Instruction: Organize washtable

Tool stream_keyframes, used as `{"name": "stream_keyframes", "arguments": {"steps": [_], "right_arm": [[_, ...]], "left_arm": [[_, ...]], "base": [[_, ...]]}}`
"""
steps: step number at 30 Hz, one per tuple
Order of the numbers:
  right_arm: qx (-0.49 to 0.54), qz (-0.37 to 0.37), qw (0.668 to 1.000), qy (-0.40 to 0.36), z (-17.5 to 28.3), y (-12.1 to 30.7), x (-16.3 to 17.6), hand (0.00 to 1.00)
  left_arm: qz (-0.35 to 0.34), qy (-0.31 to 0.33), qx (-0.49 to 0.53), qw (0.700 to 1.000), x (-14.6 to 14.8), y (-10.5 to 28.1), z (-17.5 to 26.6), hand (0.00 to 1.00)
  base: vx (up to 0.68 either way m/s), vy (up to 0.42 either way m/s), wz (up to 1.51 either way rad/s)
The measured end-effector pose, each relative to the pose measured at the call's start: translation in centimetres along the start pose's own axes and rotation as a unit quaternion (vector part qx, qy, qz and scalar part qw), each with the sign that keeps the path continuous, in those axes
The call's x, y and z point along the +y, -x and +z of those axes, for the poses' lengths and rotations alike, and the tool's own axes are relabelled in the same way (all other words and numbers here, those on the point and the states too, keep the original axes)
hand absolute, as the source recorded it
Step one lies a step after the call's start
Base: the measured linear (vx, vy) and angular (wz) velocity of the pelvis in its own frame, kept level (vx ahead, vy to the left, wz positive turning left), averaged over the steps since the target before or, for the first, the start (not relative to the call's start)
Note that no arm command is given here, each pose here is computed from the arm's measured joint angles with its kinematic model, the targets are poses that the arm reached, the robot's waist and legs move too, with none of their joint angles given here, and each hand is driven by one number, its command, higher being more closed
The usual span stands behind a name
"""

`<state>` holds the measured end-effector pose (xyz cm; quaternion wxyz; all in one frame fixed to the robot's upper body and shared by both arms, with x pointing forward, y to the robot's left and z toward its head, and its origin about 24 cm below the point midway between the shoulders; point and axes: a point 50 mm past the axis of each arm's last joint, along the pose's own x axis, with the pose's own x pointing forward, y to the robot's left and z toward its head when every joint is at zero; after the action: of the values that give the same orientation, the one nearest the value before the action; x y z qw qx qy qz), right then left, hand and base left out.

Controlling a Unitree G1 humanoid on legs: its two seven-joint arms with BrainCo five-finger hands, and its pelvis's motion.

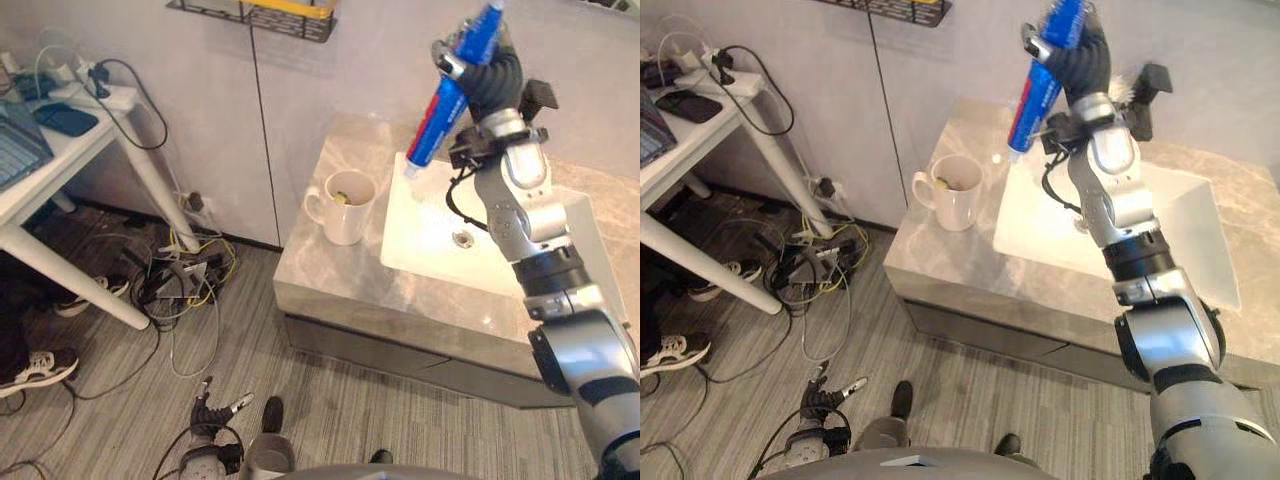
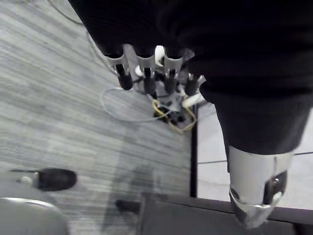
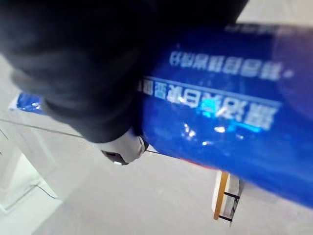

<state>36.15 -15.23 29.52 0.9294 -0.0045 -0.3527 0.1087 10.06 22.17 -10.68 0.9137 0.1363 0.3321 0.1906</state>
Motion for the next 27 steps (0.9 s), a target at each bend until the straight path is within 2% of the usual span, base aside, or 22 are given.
{"name": "stream_keyframes", "arguments": {"steps": [8,18,27], "right_arm": [[-0.044,0.017,0.997,0.057,1.8,-2.0,3.2,1.0],[-0.092,0.024,0.985,0.147,3.6,-3.2,5.2,1.0],[-0.098,0.029,0.987,0.126,3.7,-3.2,6.4,1.0]], "left_arm": [[0.027,0.015,0.061,0.998,0.7,-0.4,-1.9,0.0],[0.037,0.019,0.036,0.998,0.5,-1.4,-0.3,0.0],[0.038,0.019,0.032,0.999,0.4,-1.4,-0.1,0.0]], "base": [[-0.01,0.001,0.03],[0.01,-0.003,0.03],[0.0,0.001,0.0]]}}
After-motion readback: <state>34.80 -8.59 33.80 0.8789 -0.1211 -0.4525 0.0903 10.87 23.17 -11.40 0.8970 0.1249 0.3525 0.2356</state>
